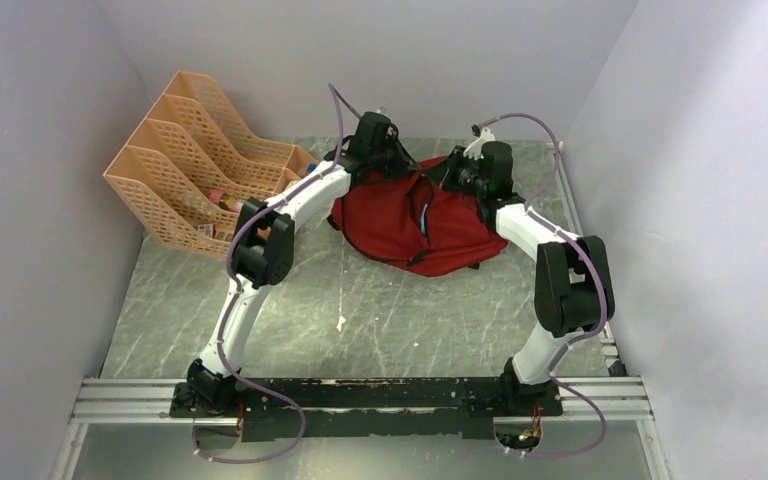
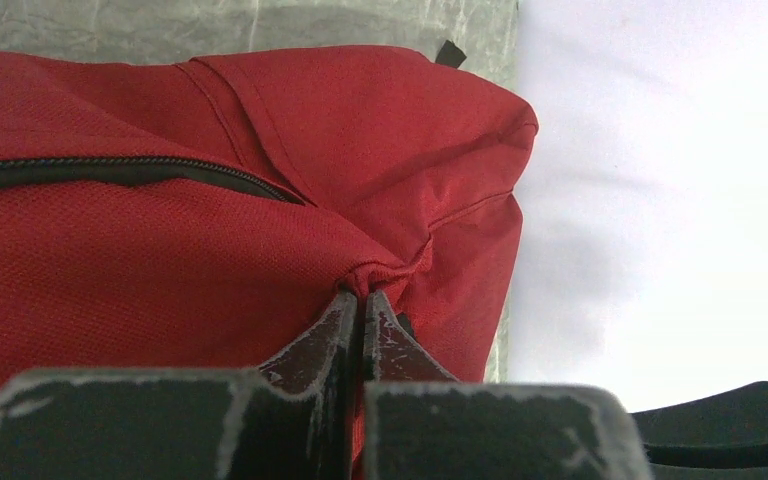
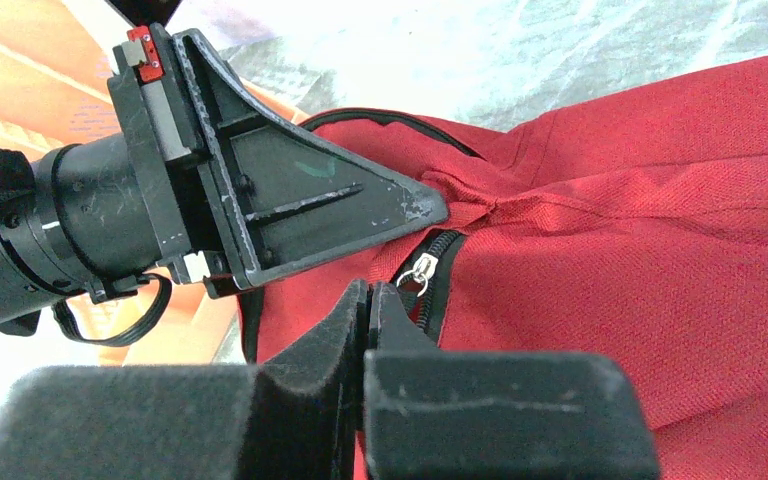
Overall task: Pack the student bag
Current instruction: Zip the student bag at the center of the board.
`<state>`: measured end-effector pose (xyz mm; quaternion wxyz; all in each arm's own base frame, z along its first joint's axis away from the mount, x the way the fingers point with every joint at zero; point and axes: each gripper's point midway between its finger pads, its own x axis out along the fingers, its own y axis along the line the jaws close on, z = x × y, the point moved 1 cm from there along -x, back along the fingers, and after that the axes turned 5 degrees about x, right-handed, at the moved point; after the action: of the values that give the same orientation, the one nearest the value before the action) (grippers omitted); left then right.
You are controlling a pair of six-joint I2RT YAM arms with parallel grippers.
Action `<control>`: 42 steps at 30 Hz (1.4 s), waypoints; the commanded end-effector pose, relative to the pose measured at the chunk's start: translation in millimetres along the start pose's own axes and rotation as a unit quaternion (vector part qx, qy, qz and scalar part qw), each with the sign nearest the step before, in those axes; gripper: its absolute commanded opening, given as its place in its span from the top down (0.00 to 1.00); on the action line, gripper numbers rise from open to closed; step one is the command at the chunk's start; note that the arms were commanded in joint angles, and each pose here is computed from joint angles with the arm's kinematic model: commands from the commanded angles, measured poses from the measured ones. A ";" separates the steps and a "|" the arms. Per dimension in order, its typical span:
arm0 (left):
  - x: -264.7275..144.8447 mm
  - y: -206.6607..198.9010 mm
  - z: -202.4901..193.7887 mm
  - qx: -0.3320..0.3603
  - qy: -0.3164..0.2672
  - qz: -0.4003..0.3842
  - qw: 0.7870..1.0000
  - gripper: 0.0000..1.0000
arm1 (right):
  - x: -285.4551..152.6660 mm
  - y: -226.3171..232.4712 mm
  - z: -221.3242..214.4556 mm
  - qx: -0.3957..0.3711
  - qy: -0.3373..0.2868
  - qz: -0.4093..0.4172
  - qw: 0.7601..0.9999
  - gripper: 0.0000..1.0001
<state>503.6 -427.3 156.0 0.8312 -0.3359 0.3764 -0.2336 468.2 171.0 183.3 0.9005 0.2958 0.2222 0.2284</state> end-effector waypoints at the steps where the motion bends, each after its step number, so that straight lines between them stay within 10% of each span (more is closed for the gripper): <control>1: 7.2 -11.0 -1.4 0.021 0.003 -0.028 0.999 0.95 | -9.5 9.7 3.0 -0.009 0.005 0.016 1.000 1.00; 42: 10.3 35.3 85.3 -0.062 -0.075 -0.032 0.995 0.95 | -64.0 23.7 -97.9 -0.020 0.171 -0.005 0.985 1.00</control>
<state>537.2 -405.0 143.7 0.7987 -0.3988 0.3880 -0.2291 387.8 190.9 145.7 0.8743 0.2379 0.3332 0.2608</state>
